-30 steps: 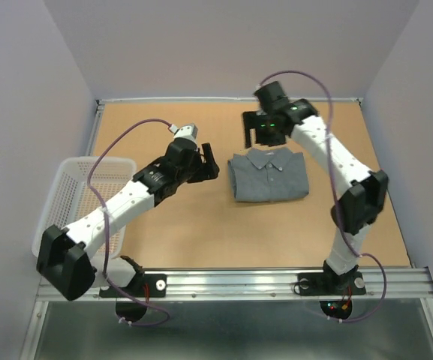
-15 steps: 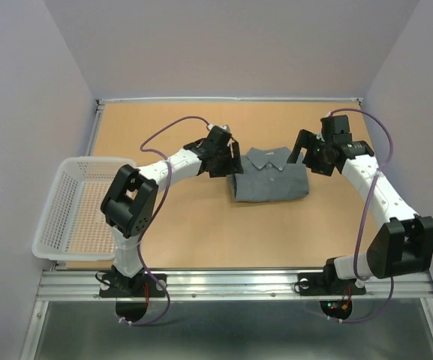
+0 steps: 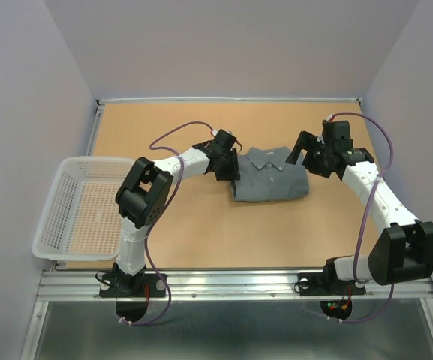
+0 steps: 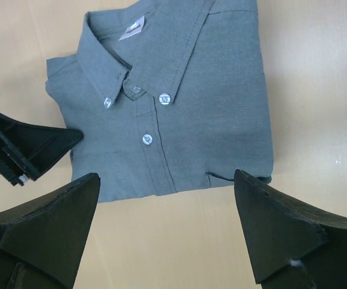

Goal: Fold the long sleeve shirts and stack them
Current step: Fold the shirt

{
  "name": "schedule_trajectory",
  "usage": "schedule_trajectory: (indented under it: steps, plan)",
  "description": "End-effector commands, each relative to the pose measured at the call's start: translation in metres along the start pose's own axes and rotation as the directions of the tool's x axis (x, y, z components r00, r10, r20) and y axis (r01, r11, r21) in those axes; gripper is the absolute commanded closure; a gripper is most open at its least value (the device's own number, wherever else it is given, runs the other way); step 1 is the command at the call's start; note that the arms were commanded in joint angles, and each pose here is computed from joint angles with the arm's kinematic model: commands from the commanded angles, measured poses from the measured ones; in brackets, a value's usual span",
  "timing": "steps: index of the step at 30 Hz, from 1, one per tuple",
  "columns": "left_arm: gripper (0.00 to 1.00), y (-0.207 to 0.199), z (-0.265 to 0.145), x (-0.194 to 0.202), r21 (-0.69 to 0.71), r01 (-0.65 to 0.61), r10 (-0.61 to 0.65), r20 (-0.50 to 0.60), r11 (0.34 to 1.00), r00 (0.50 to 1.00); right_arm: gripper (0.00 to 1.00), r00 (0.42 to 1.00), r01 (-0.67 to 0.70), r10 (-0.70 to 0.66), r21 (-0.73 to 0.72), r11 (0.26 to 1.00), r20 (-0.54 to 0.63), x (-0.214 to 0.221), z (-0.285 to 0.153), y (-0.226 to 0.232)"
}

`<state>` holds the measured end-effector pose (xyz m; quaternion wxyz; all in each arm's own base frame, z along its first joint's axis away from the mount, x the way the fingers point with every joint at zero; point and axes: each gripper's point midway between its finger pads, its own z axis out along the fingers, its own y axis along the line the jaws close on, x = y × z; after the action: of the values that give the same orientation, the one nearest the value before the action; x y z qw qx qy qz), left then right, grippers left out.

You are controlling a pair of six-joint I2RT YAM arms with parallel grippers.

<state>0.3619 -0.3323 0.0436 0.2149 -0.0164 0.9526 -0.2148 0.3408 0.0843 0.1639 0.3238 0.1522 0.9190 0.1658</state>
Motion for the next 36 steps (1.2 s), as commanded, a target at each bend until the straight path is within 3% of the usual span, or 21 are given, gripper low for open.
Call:
schedule_trajectory:
  steps: [1,6,7,11,15,16,17,22,30,36]
  plan:
    - [0.53,-0.012,0.0,-0.009,0.032,0.002,-0.002,0.017,0.999,1.0,0.02,0.999,0.003,-0.003,-0.019,1.0,0.035,-0.007,0.006,-0.001]
    - [0.62,-0.006,0.008,-0.003,0.034,0.003,-0.004,0.012,0.999,1.0,0.03,1.0,-0.001,0.002,-0.004,1.0,0.026,-0.001,0.013,-0.008]
    - [0.75,-0.001,0.009,0.001,0.027,-0.001,0.001,0.006,1.0,1.0,0.03,1.0,-0.004,0.003,0.007,1.0,0.025,0.003,0.016,-0.012]
    - [1.0,0.015,0.011,0.015,0.018,0.006,-0.006,-0.002,1.0,1.0,0.04,0.997,-0.043,0.041,0.031,0.999,0.059,0.002,0.024,-0.026]
    - [1.0,0.014,0.003,0.018,0.168,0.029,-0.039,0.055,0.985,0.998,0.08,0.99,-0.137,0.137,-0.017,0.99,0.017,0.012,0.034,-0.033]
    - [1.0,0.026,0.003,0.033,0.187,0.05,-0.056,0.026,0.981,0.998,0.11,0.988,-0.151,0.152,-0.032,0.988,0.031,0.007,0.034,-0.035]
    - [1.0,0.015,-0.006,0.021,0.255,0.036,-0.059,0.084,0.966,0.995,0.13,0.988,-0.154,0.155,-0.064,0.986,0.01,0.012,0.036,-0.032]
    - [1.0,0.021,-0.014,0.03,0.335,0.046,-0.08,0.088,0.941,0.993,0.21,0.985,-0.167,0.171,-0.142,0.976,0.017,0.013,0.043,-0.029]
    - [1.0,0.026,-0.021,0.034,0.359,0.032,-0.07,0.093,0.933,0.993,0.28,0.976,-0.211,0.22,-0.254,0.944,0.006,0.025,0.063,-0.035]
    - [1.0,0.029,-0.028,0.033,0.356,0.024,-0.066,0.105,0.934,0.992,0.39,0.979,-0.193,0.203,-0.342,0.919,-0.006,0.029,0.07,-0.032]
